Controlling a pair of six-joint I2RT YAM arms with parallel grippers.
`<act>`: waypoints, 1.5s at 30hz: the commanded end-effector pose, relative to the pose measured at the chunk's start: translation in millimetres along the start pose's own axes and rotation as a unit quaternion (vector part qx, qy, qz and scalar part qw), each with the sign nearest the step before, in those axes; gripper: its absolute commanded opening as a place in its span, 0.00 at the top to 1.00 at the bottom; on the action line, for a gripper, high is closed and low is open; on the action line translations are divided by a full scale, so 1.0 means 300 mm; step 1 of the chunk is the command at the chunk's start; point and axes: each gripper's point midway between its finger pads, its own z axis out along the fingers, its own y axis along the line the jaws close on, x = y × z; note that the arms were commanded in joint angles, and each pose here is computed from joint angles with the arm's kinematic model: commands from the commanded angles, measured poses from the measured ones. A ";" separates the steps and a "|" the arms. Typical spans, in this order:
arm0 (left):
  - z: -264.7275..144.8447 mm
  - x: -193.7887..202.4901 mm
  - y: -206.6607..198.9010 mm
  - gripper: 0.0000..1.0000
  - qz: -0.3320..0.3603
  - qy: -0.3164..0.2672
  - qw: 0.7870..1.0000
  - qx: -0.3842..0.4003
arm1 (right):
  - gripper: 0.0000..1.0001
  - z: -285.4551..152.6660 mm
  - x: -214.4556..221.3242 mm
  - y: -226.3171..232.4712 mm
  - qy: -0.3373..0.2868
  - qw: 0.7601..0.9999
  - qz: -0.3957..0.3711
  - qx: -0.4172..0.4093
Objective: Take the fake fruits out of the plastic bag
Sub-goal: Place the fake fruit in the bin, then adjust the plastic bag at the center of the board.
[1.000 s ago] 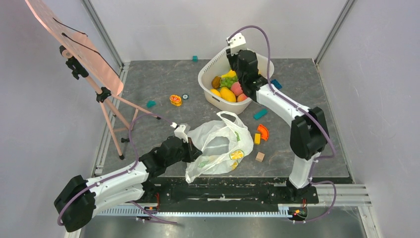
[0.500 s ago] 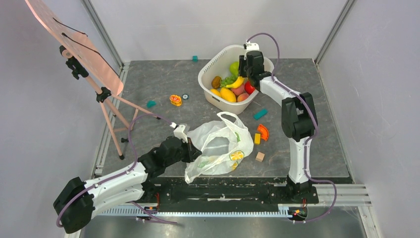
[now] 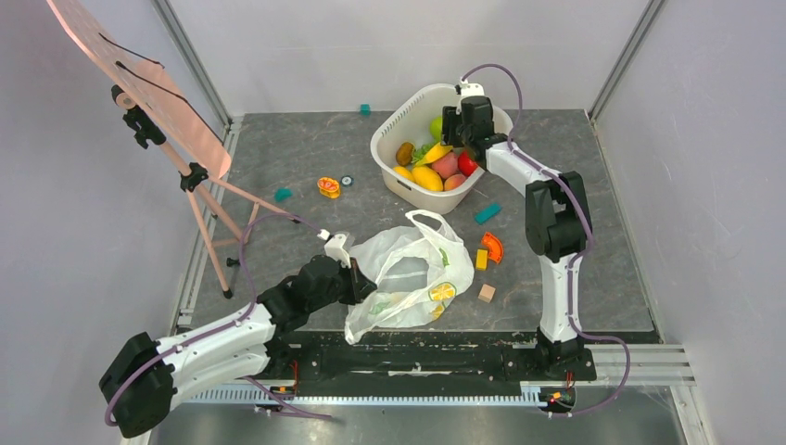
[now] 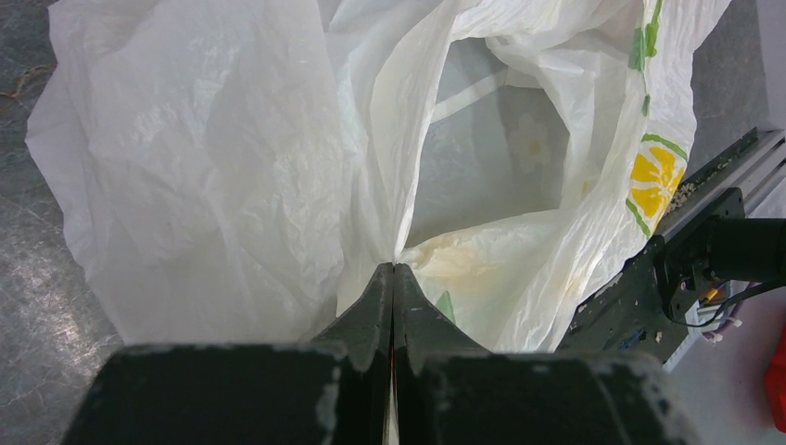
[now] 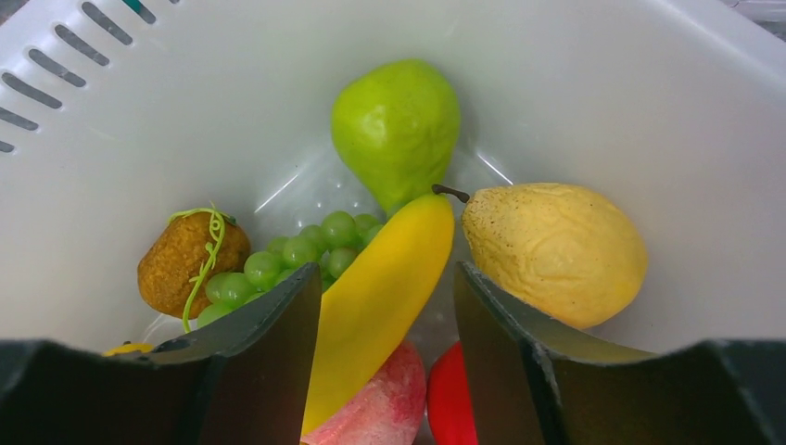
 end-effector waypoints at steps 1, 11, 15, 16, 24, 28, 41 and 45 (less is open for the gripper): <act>-0.008 -0.058 -0.029 0.98 0.014 -0.028 0.999 0.011 | 0.41 -0.023 -0.079 -0.007 -0.025 1.000 -0.005 -0.009; -0.011 -0.073 -0.035 0.98 0.015 -0.032 0.999 0.011 | 0.20 -0.319 -0.348 0.052 -0.151 0.985 -0.037 -0.073; -0.013 -0.092 -0.052 0.98 0.017 -0.037 0.999 0.015 | 0.14 -0.533 -0.411 0.040 -0.215 0.973 -0.036 -0.077; -0.014 -0.098 -0.057 0.98 0.018 -0.038 0.999 0.017 | 0.13 -0.574 -0.396 0.027 -0.221 0.972 -0.035 -0.074; -0.018 -0.138 -0.092 0.98 0.029 -0.045 0.998 0.026 | 0.08 -0.937 -0.260 -0.126 -0.272 0.962 -0.017 0.002; -0.046 -0.191 -0.152 0.98 0.037 -0.054 0.997 0.047 | 0.08 -1.027 -0.107 -0.193 -0.262 0.965 -0.002 0.032; -0.369 -0.476 -0.596 0.98 0.135 -0.136 0.942 0.275 | 0.07 -1.166 0.140 -0.352 -0.255 0.959 0.000 0.126; -0.274 -0.406 -0.501 0.62 0.131 -0.103 0.961 0.223 | 0.05 -1.174 0.181 -0.371 -0.243 0.960 0.004 0.138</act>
